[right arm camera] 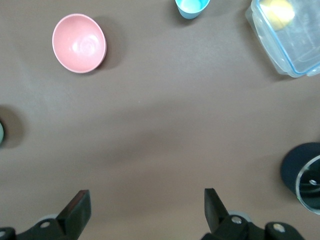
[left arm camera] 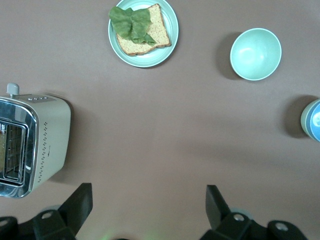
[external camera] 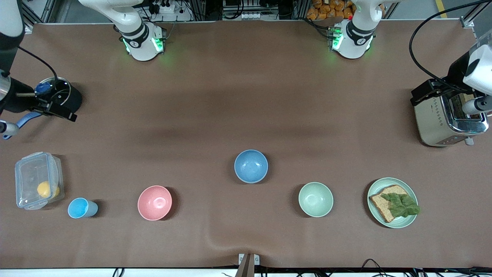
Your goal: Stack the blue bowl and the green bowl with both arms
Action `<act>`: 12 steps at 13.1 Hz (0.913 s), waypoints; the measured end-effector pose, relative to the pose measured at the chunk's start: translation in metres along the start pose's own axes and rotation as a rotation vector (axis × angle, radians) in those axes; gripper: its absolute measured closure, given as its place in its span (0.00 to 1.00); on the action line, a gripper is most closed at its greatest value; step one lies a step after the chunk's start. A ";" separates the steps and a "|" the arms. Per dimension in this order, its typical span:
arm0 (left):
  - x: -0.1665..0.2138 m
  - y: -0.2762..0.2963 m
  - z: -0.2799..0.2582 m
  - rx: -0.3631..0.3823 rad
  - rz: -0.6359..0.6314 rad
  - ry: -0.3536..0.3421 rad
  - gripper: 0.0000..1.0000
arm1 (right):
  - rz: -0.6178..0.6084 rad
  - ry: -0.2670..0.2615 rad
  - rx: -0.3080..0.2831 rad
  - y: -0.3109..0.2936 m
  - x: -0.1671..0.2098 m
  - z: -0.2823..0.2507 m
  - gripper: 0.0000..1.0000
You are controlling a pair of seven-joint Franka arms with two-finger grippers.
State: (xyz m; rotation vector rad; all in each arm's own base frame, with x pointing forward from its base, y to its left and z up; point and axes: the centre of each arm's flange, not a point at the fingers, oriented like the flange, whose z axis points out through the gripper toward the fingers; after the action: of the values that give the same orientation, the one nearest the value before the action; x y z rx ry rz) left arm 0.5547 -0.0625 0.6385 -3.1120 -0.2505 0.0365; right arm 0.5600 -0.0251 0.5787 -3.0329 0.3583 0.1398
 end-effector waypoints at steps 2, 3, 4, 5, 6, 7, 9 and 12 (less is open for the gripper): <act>0.000 -0.007 0.000 0.000 0.046 0.006 0.00 | -0.016 -0.004 -0.020 -0.003 -0.009 -0.021 0.00; 0.001 -0.013 0.000 -0.001 0.057 0.014 0.00 | -0.034 -0.001 -0.023 -0.003 -0.012 -0.034 0.00; 0.002 -0.017 0.000 -0.002 0.060 0.027 0.00 | -0.063 0.006 -0.029 -0.002 -0.015 -0.046 0.00; 0.001 -0.018 0.000 -0.003 0.064 0.035 0.00 | -0.093 0.007 -0.040 0.000 -0.017 -0.053 0.00; -0.001 -0.018 0.000 -0.002 0.067 0.038 0.00 | -0.109 -0.001 -0.052 0.003 -0.019 -0.055 0.00; -0.002 -0.019 -0.001 -0.002 0.067 0.039 0.00 | -0.116 -0.009 -0.059 0.005 -0.019 -0.055 0.00; -0.002 -0.021 -0.002 -0.002 0.063 0.044 0.00 | -0.121 -0.011 -0.064 0.005 -0.020 -0.055 0.00; -0.002 -0.021 -0.002 -0.002 0.064 0.045 0.00 | -0.123 -0.011 -0.067 0.006 -0.019 -0.055 0.00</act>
State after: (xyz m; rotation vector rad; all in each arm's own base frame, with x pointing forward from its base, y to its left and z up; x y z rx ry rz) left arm 0.5498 -0.0417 0.6409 -3.1179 -0.1501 -0.0327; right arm 0.5442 -0.0314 0.6346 -3.1078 0.1687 0.1625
